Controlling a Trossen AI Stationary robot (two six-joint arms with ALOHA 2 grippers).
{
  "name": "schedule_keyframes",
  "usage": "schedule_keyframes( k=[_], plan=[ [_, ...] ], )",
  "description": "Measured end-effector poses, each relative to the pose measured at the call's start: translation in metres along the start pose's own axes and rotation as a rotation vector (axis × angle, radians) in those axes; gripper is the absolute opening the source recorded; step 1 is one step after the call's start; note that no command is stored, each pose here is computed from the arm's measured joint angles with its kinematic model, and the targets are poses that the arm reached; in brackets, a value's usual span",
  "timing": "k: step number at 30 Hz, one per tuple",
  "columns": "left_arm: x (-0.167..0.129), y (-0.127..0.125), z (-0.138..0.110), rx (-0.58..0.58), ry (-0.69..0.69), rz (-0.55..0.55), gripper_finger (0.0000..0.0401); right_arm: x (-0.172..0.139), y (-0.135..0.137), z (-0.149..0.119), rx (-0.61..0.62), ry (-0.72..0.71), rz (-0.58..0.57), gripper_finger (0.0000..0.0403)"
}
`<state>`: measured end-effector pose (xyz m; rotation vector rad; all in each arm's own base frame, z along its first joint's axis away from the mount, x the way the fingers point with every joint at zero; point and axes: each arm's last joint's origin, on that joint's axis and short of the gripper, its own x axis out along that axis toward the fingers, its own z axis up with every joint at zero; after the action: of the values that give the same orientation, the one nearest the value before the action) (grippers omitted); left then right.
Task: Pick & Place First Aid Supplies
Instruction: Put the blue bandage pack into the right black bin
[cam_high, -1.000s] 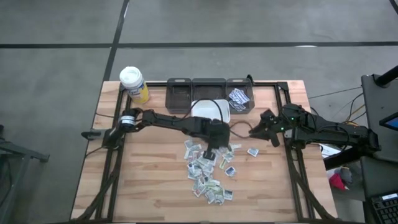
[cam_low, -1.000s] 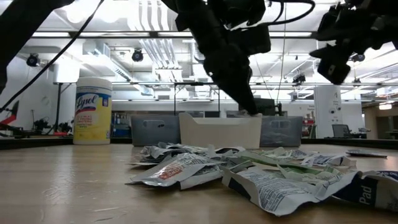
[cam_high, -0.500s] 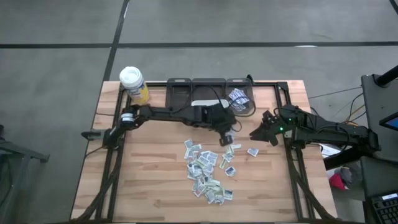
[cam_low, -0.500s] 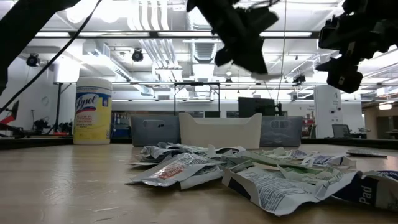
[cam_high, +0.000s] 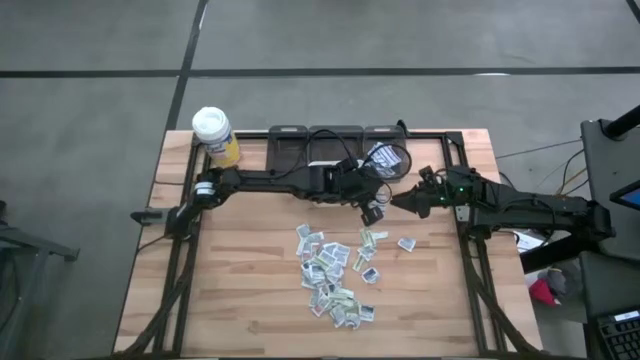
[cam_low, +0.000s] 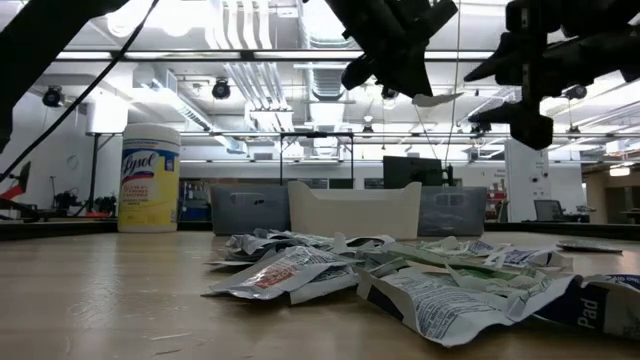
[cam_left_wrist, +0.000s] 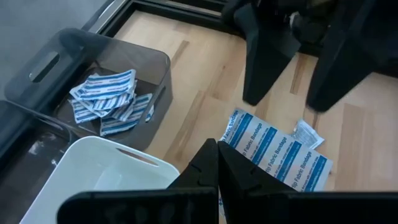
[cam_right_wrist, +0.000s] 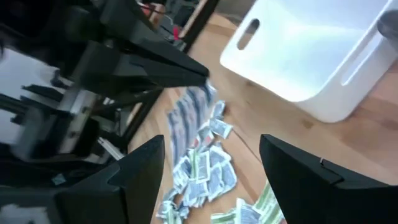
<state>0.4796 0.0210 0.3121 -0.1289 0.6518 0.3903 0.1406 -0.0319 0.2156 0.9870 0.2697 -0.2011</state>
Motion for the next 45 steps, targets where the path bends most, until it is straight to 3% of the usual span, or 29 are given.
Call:
schedule_keyframes(
  k=[9, 18, 26, 35, 42, 45],
  plan=[
    [0.000, -0.001, 0.002, -0.010, -0.027, 0.010, 0.0000, 0.017, 0.002, 0.006, 0.007, -0.027, 0.037, 0.0260],
    [0.000, -0.001, 0.003, -0.013, -0.034, 0.009, 0.0000, 0.029, -0.004, 0.004, 0.018, 0.007, -0.008, 0.0243],
    [0.000, -0.001, 0.003, -0.013, -0.034, 0.009, 0.0000, 0.033, -0.004, 0.006, -0.008, -0.019, 0.001, 0.0161],
    [0.001, -0.001, 0.002, -0.013, -0.034, 0.009, 0.0000, 0.033, -0.003, 0.007, -0.059, -0.031, 0.000, 0.0023],
    [0.001, -0.001, 0.003, -0.010, -0.039, 0.009, 0.0000, 0.032, -0.003, 0.007, -0.068, -0.037, 0.007, 0.0008],
    [0.001, 0.002, 0.003, 0.058, -0.039, 0.014, 0.0000, 0.032, -0.003, 0.007, -0.071, -0.036, 0.006, 0.0008]
  ],
)
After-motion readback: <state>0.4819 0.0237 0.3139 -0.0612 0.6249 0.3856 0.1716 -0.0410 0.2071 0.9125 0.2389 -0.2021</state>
